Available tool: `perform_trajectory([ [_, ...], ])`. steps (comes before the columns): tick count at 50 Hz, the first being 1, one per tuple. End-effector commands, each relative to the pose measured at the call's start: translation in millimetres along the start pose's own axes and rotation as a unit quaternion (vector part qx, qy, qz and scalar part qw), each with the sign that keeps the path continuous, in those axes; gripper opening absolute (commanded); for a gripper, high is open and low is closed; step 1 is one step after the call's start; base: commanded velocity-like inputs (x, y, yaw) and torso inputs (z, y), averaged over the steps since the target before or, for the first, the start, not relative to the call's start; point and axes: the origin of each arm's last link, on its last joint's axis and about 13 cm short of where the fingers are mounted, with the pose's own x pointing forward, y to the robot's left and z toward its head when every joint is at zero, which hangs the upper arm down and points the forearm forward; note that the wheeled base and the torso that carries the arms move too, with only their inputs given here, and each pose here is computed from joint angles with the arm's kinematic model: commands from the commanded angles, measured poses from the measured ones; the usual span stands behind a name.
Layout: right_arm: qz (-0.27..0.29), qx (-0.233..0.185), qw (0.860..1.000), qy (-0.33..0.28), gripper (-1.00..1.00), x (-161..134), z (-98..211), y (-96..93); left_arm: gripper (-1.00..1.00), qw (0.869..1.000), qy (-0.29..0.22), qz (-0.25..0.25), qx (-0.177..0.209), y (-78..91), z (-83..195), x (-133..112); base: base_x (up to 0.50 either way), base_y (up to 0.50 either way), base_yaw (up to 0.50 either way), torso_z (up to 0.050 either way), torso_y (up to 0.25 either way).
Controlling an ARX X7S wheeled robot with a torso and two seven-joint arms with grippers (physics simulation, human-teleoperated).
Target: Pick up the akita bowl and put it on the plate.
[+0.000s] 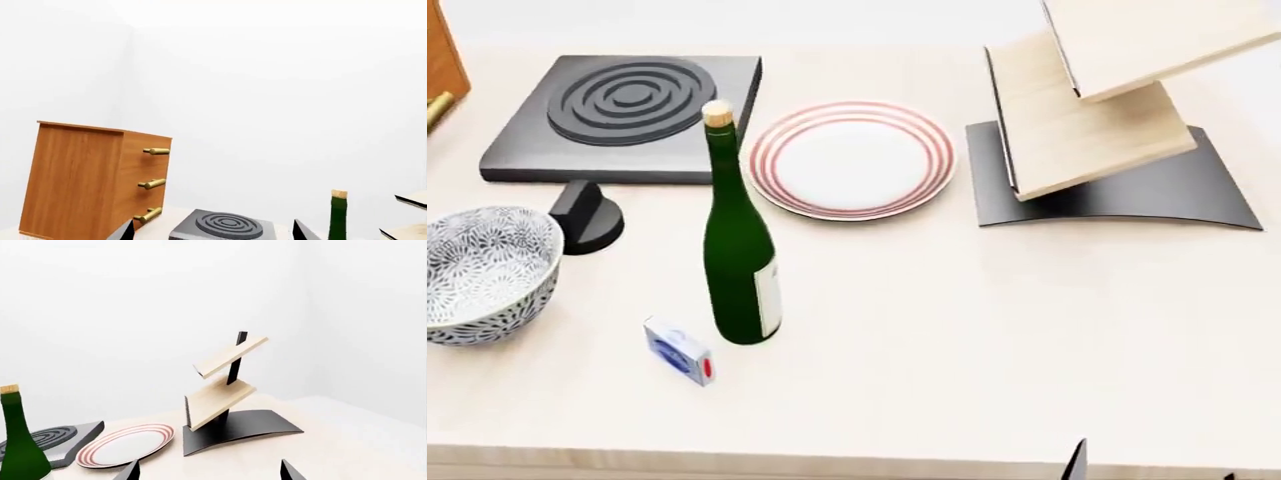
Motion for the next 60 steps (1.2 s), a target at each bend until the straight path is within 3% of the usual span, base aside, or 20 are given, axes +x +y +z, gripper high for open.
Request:
perform_trajectory([
  [1,0.003,0.000,1.000,0.001,1.00,-0.2,-0.1,0.3,1.00,1.000,0.001,0.000,0.000,0.0,-0.3,0.1,0.00,-0.25,0.00,0.000,0.000],
  [24,0.007,-0.022,1.000,-0.016,1.00,-2.1,-0.3,3.4,1.00,1.000,0.004,0.000,0.001,-0.3,-2.2,1.0,0.00,-0.09,0.00,0.000,0.000],
  [25,0.022,-0.040,0.999,-0.014,1.00,-2.9,-3.5,6.9,1.00,1.000,0.005,-0.002,0.001,-1.3,-3.2,1.6,0.22,-0.04,0.00,0.000,0.000],
  [60,0.026,-0.054,0.998,-0.023,1.00,-4.6,-5.3,9.4,1.00,1.000,0.004,-0.003,0.000,-1.4,-2.4,0.4,0.31,-0.04,0.00,0.000,0.000],
])
